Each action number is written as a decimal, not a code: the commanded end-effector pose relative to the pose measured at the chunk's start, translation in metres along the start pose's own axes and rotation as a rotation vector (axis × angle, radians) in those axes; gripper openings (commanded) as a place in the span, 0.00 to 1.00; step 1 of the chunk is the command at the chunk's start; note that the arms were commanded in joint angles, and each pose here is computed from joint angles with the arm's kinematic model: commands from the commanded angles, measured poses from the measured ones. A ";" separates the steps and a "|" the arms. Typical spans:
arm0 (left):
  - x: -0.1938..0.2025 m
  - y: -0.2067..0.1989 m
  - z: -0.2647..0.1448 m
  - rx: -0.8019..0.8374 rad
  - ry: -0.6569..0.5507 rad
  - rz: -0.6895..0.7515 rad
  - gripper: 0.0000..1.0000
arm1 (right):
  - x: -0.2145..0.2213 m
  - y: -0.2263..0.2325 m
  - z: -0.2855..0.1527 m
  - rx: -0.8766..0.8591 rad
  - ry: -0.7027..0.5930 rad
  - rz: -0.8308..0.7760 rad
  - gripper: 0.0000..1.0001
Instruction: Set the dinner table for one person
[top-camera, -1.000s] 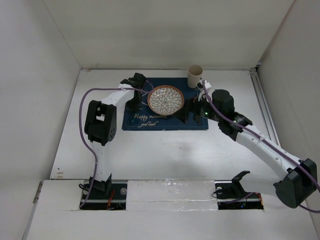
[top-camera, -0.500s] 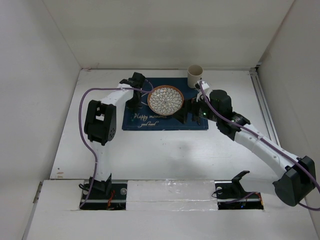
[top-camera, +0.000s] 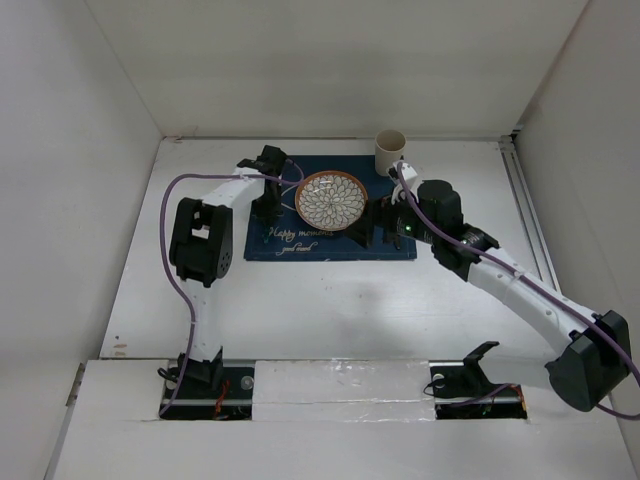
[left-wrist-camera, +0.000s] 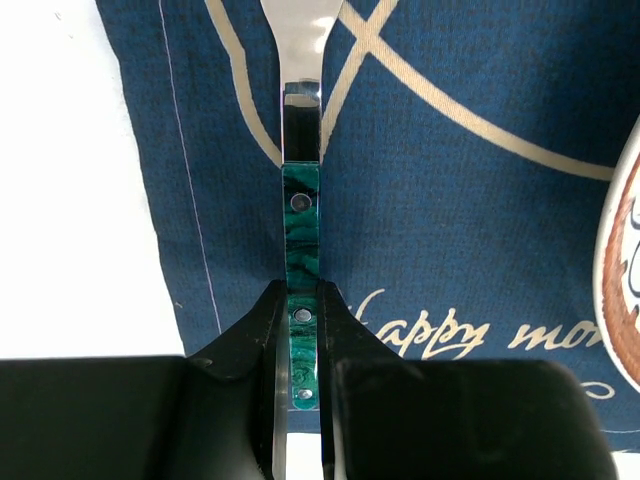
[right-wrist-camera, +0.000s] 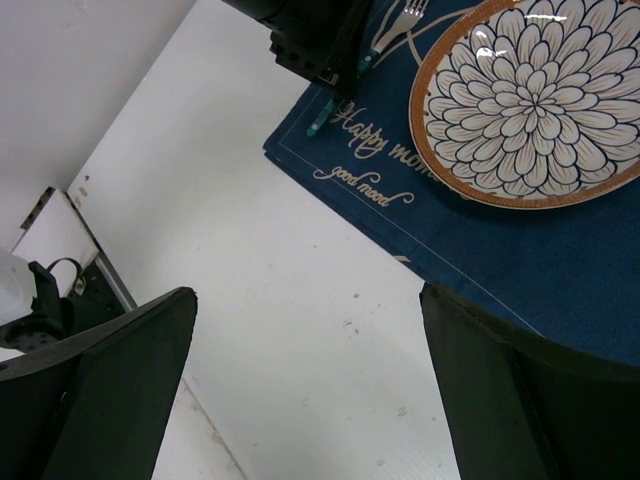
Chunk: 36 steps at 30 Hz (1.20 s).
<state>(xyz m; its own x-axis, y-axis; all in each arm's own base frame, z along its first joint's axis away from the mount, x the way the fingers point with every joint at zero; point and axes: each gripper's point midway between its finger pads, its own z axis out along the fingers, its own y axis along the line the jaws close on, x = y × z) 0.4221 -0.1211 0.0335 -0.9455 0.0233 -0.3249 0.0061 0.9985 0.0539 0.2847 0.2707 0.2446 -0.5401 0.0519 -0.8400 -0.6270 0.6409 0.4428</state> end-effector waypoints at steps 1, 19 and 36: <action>-0.018 -0.005 -0.010 0.026 -0.049 -0.026 0.00 | -0.011 0.007 0.003 -0.025 -0.048 -0.039 1.00; 0.010 0.001 0.002 -0.002 0.007 -0.069 0.00 | -0.007 0.012 0.002 -0.032 -0.043 -0.044 1.00; 0.007 0.022 -0.025 -0.103 -0.051 -0.153 0.35 | -0.005 0.008 0.005 -0.020 -0.037 -0.040 1.00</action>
<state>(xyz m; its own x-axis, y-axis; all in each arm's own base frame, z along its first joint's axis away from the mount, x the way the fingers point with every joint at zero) 0.4154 -0.1142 0.0267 -0.9369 -0.0723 -0.3420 -0.0999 0.9930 0.0638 0.2798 0.2746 0.2392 -0.5471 0.0387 -0.8362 -0.6303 0.6383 0.4419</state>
